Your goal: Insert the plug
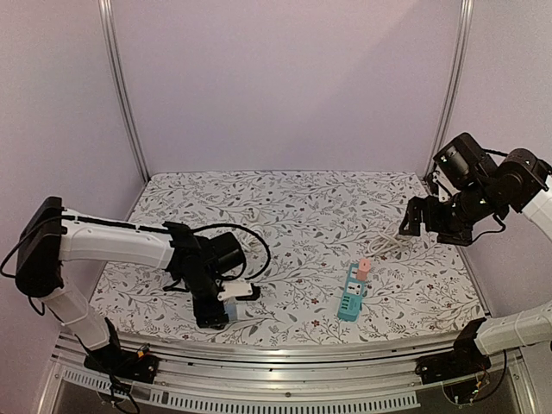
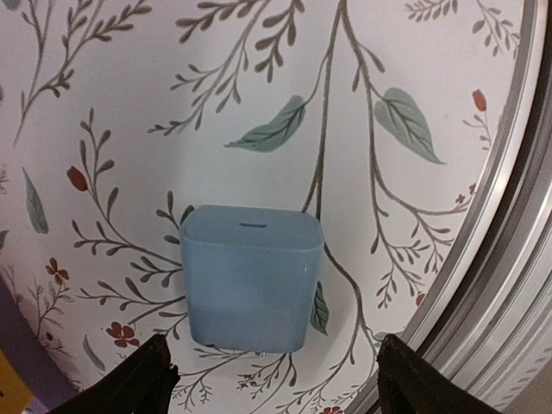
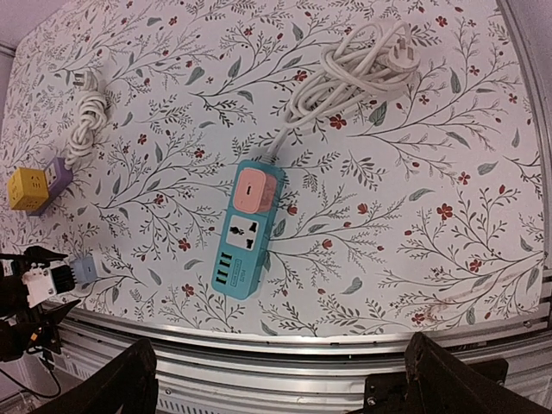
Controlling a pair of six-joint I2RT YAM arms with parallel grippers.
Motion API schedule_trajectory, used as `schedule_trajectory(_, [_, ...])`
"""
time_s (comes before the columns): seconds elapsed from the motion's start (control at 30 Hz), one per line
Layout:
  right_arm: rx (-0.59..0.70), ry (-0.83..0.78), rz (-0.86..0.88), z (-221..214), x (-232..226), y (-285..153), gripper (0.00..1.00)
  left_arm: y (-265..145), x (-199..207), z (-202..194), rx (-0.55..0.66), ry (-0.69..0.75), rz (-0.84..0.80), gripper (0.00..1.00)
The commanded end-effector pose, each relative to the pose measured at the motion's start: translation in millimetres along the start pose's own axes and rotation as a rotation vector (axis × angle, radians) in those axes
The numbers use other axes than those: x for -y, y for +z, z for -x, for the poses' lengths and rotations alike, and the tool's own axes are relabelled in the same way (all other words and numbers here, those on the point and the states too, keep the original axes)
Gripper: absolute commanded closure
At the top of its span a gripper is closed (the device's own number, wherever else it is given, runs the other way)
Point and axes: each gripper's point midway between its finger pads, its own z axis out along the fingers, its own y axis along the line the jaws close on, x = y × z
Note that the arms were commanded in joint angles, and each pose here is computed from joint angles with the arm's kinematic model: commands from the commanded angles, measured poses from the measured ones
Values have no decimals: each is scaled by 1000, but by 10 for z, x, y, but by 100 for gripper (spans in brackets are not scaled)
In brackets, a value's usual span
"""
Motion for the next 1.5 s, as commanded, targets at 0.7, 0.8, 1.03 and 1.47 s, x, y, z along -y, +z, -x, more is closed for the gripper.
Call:
schedule_trajectory(0.7, [-188, 85, -136, -462, 354, -62, 1, 75, -176, 123, 381, 51, -6, 37])
schedule_trajectory(0.8, [-184, 102, -135, -454, 347, -59, 1, 121, -166, 88, 364, 60, -12, 40])
schedule_trajectory(1.03, [-180, 135, -135, -449, 340, -35, 1, 145, -171, 60, 361, 71, -10, 44])
schedule_trajectory(1.47, [-180, 157, -133, -421, 296, -6, 1, 285, -199, 18, 339, 102, 12, 59])
